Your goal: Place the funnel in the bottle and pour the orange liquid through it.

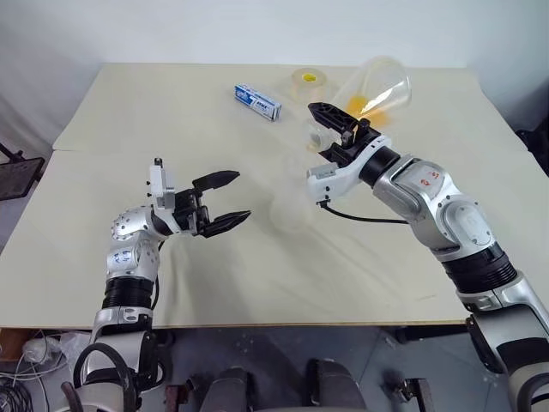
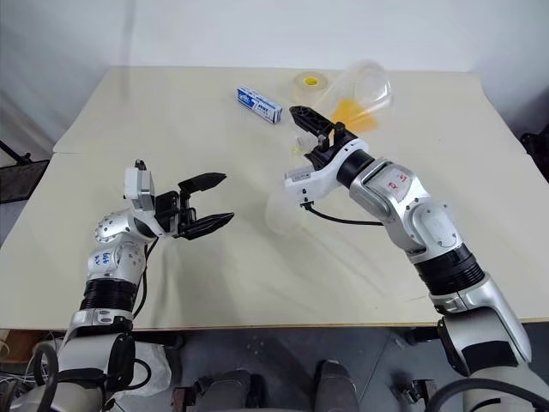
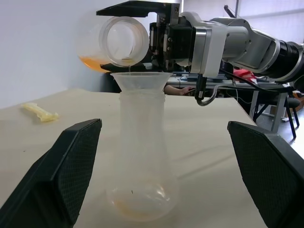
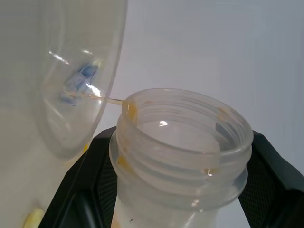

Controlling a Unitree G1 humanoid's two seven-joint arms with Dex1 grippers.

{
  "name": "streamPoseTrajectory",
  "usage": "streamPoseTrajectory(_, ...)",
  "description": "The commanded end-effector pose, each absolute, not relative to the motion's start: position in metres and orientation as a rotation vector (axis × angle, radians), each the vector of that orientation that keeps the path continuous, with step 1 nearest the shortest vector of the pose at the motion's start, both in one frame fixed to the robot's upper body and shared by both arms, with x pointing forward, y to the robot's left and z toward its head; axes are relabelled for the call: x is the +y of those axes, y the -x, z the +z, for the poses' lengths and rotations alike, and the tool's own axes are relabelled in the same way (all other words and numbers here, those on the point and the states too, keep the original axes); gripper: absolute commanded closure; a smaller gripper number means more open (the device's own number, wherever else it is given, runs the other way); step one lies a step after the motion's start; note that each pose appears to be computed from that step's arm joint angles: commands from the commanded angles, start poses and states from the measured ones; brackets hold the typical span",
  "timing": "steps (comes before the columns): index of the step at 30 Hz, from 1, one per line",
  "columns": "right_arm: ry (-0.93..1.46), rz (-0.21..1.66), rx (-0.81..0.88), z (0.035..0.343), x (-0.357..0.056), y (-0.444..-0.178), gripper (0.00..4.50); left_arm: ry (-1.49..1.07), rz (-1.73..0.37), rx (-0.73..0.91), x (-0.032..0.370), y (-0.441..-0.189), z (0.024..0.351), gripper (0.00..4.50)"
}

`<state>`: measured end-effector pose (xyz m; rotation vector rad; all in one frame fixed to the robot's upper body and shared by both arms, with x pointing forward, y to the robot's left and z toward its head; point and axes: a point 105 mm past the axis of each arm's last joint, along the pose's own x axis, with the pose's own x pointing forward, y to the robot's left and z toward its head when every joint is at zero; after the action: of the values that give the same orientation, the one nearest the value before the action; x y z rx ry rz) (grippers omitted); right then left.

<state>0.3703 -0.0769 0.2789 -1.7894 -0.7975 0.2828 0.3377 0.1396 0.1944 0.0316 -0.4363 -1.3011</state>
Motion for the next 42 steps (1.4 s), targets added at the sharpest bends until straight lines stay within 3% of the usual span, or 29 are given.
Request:
streamPoseTrajectory(1,1.806,0.206,-0.881,0.3028,-0.0785,-0.3634,1.66,-0.042,-1.301,-0.486,0.1409,-0.3332,0.2033,0.00)
streamPoseTrajectory(42,1.953,0.205,-1.004,0.3053,-0.0783,-0.3633,1.66,-0.044,-1.299,-0.493,0.1403,-0.3353,0.2054,0.00)
